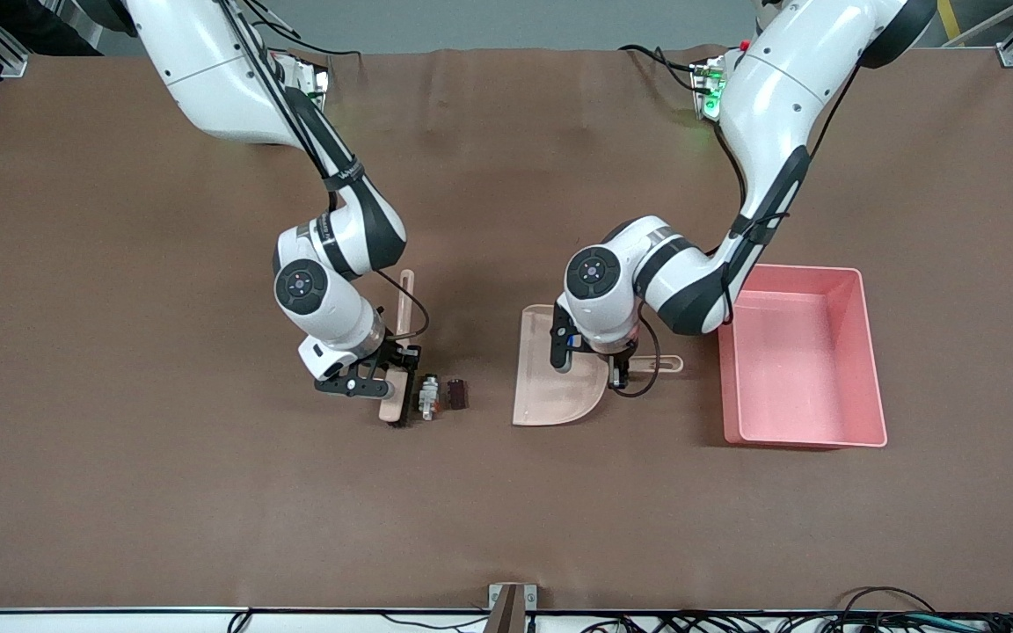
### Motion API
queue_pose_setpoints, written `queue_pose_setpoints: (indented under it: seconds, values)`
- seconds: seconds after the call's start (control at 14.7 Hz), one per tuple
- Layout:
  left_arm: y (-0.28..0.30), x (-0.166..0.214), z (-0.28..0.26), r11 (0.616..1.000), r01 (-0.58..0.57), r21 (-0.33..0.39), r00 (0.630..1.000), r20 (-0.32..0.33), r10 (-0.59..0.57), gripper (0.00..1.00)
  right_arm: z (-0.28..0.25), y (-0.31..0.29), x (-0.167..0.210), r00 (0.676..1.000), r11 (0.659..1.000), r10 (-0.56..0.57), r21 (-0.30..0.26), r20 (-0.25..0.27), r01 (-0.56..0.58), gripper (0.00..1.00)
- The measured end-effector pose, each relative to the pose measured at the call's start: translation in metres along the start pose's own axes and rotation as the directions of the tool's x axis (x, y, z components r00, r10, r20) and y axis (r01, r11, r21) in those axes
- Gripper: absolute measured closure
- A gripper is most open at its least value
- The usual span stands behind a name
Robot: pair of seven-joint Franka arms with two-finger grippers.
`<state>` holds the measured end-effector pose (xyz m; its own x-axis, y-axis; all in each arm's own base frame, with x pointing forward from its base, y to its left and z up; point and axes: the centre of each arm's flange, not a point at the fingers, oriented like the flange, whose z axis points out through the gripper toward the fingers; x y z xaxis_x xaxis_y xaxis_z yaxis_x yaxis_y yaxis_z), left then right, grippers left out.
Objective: Clean e-waste and dump in bin
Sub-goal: 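Carry the brush with the right gripper to the capacitor and switch, then sweep the capacitor and switch into the dustpan with the right gripper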
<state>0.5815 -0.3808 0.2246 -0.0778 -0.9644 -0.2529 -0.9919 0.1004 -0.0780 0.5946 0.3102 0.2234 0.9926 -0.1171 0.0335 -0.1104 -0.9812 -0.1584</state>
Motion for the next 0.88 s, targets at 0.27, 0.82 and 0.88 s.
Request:
queue_pose_setpoints:
  seconds: [0.27, 0.82, 0.88]
  values:
    - [-0.008, 0.003, 0.0, 1.0, 0.009, 0.009, 1.0, -0.01, -0.009, 0.67, 0.004, -0.034, -0.005, 1.0, 1.0, 0.011, 0.016, -0.012, -0.011, 0.57]
    - [-0.006, 0.012, -0.001, 0.999, 0.042, 0.005, 0.999, -0.004, -0.042, 0.67, 0.021, -0.073, -0.022, 1.0, 1.0, 0.01, 0.026, -0.011, -0.01, 0.57]
    - [-0.005, 0.013, -0.001, 0.999, 0.048, 0.005, 0.999, -0.004, -0.048, 0.67, 0.023, -0.081, -0.026, 1.0, 0.999, 0.017, 0.032, -0.016, -0.017, 0.57]
